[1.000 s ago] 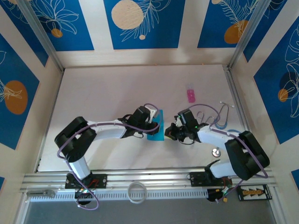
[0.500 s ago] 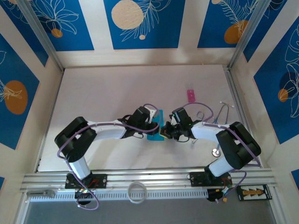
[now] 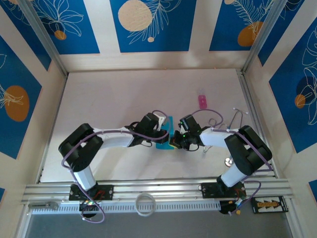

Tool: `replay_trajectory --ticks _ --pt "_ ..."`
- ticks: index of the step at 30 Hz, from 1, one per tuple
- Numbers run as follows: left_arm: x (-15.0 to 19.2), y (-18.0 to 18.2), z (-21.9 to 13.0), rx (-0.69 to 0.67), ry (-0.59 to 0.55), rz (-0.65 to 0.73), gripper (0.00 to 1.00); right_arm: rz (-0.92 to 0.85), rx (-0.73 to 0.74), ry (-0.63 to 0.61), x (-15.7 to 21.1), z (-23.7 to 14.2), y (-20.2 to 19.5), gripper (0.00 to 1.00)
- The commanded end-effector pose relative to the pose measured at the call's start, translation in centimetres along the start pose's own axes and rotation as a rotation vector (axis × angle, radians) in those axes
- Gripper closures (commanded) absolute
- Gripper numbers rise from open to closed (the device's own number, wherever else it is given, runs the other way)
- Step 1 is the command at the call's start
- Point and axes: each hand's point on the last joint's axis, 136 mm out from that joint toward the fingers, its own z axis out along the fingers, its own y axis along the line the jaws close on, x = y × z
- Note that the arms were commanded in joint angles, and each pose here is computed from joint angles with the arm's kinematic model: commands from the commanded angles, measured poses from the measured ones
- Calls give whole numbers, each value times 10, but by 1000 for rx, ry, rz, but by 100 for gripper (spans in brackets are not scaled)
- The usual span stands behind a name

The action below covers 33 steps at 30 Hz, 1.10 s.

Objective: Fold a paper plane with a square sheet of paper (pick it up from the middle)
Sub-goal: Fold the triangle a second time at the center of the table.

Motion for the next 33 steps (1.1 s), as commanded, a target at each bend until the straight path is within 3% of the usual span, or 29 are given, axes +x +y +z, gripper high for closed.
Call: replay_trajectory --ticks 1,10,28,33 --pt "2 7 4 32 33 -31 100 27 116 36 9 1 -30 98" --pt "-2 19 5 2 32 -7 100 6 134 40 6 -2 -29 98" --pt "-5 33 6 -36 -38 179 100 -19 118 74 9 0 -25 98" --pt "-1 35 7 -42 -14 213 99 -20 118 75 8 0 -24 98"
